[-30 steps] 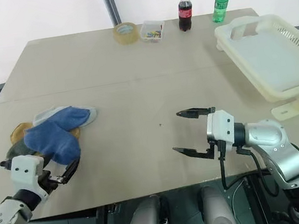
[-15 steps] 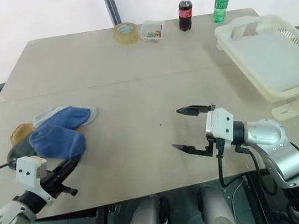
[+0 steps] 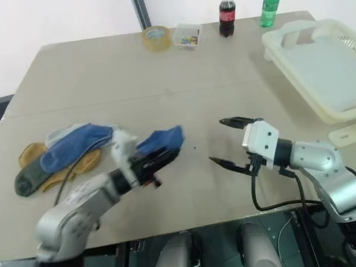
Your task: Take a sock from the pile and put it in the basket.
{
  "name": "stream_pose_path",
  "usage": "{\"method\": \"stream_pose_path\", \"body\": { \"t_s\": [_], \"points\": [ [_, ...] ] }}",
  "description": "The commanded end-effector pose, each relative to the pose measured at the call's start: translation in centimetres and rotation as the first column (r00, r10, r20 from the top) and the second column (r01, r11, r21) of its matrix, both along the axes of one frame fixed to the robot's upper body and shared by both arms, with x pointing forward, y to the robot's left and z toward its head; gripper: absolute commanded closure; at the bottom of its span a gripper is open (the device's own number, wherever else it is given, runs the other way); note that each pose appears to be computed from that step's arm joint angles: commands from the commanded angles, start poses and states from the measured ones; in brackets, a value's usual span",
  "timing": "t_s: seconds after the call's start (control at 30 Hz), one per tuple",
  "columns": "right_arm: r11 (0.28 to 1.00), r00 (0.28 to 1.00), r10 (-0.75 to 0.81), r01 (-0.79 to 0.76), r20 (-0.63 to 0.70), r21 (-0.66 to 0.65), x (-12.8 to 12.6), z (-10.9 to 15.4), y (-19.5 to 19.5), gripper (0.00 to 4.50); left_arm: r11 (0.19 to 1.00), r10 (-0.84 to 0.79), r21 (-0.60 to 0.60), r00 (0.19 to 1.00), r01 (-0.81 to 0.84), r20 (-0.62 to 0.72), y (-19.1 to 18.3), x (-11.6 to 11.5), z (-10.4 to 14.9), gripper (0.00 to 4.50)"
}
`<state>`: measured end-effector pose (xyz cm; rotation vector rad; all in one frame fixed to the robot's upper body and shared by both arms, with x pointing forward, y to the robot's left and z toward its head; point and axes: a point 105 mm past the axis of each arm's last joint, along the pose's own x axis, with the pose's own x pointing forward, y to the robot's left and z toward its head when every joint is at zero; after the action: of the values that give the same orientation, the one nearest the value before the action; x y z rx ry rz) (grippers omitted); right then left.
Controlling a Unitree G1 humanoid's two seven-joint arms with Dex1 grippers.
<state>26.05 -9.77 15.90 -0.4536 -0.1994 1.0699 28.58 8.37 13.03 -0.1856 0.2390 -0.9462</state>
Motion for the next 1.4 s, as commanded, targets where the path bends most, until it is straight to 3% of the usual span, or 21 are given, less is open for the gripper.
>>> {"method": "stream_pose_path", "body": {
  "t_s": [0.03,0.2,0.27,0.43,0.7,0.77,0.83,0.9,1.03,1.23,1.33,1.4],
  "points": [
    [1.0,0.998,-0.021,0.02,0.051,0.018,-0.4,1.7,-0.2,0.0,0.999,-0.02,0.028,0.999,0.019,0.046,-0.5,-0.1,1.2,2.18],
    [0.998,0.997,-0.06,0.058,0.051,0.036,-0.5,1.7,-0.3,0.0,0.967,0.218,0.11,0.97,-0.229,0.105,7.1,1.0,1.4,2.18],
    [0.997,0.997,-0.062,0.06,0.051,0.042,-0.5,1.5,-0.1,0.0,0.944,0.261,0.179,0.958,-0.279,0.116,8.4,1.5,0.6,2.18],
    [0.997,0.996,-0.062,0.059,0.06,0.055,-0.3,1.6,0.5,0.0,0.909,0.284,0.298,0.956,-0.293,0.073,8.7,2.5,-2.2,2.18],
    [0.996,0.994,-0.079,0.076,0.077,0.05,0.0,1.8,0.1,0.0,0.948,0.181,0.265,0.983,-0.177,0.007,6.5,2.4,-3.5,2.18],
    [0.995,0.993,-0.084,0.08,0.08,0.051,0.2,1.8,0.1,0.0,0.949,0.192,0.253,0.981,-0.186,0.002,6.9,2.4,-3.6,2.69],
    [0.995,0.993,-0.087,0.082,0.083,0.053,0.2,1.8,0.2,0.0,0.953,0.213,0.222,0.977,-0.206,-0.004,7.2,2.6,-3.4,3.48],
    [0.995,0.993,-0.087,0.083,0.085,0.056,0.2,1.8,0.3,0.0,0.963,0.211,0.172,0.977,-0.208,0.001,7.5,2.7,-2.6,4.43],
    [0.995,0.992,-0.092,0.087,0.086,0.058,0.4,1.8,0.3,0.0,0.966,0.26,0.009,0.965,-0.26,0.021,10.6,3.1,1.4,4.48],
    [0.993,0.99,-0.102,0.095,0.093,0.071,0.6,1.8,0.6,0.0,0.973,0.226,-0.053,0.972,-0.223,0.064,15.5,2.0,7.4,4.48],
    [0.992,0.99,-0.108,0.101,0.093,0.075,0.7,1.7,0.6,0.0,0.992,0.12,-0.038,0.989,-0.117,0.083,14.6,1.4,11.1,4.48],
    [0.991,0.989,-0.117,0.11,0.094,0.08,0.9,1.7,0.6,0.0,1.0,0.011,0.027,0.999,-0.012,0.039,12.3,1.2,11.8,4.48]
  ]
}}
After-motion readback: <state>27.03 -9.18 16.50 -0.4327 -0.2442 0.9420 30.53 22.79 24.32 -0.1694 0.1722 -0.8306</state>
